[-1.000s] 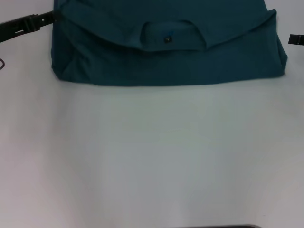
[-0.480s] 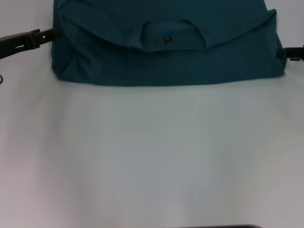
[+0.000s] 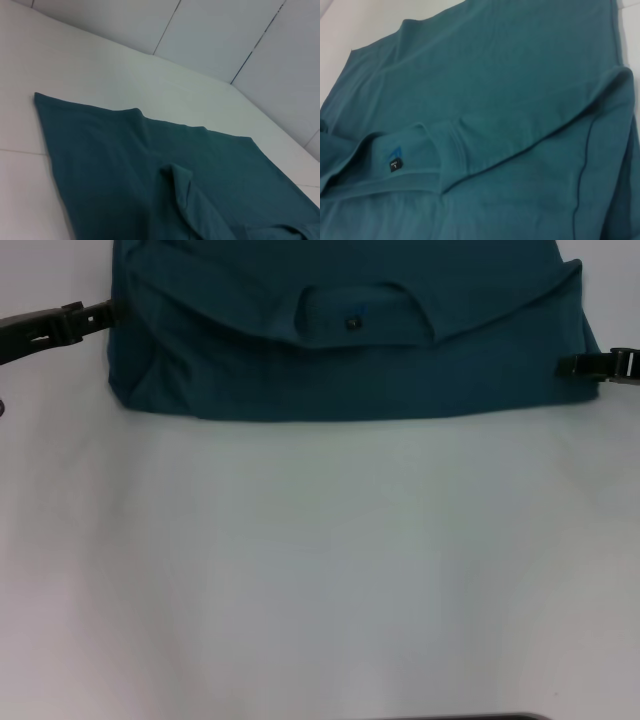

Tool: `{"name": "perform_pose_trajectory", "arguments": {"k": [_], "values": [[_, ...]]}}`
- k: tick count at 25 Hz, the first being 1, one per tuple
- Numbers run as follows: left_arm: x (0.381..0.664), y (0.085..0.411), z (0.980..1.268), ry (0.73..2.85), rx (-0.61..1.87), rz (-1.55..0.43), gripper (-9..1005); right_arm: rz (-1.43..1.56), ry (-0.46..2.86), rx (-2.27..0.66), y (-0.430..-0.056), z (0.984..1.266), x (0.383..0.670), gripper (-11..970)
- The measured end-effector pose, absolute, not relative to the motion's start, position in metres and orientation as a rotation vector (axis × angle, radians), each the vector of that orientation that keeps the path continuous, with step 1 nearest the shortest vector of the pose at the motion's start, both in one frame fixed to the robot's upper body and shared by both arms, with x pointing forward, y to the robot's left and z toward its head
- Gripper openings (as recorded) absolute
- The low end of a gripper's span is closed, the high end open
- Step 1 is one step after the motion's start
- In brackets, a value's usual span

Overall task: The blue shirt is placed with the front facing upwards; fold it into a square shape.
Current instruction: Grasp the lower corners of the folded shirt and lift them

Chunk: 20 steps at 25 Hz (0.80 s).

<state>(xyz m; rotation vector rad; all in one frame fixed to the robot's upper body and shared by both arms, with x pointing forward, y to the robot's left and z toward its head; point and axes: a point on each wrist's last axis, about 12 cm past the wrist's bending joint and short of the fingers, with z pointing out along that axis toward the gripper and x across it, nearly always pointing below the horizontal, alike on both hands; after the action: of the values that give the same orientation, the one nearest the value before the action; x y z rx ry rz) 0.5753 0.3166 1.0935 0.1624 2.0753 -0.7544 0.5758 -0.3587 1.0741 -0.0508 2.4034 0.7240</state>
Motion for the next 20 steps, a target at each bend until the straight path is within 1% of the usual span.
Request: {"name": "perform_pose_trajectory", "arguments": {"k": [20], "values": [[0.5754, 0.3168, 1.0935, 2.077, 0.166, -0.761, 798, 0.694, 2.397, -0.068, -0.3492, 1.0698, 0.5801, 604]]}}
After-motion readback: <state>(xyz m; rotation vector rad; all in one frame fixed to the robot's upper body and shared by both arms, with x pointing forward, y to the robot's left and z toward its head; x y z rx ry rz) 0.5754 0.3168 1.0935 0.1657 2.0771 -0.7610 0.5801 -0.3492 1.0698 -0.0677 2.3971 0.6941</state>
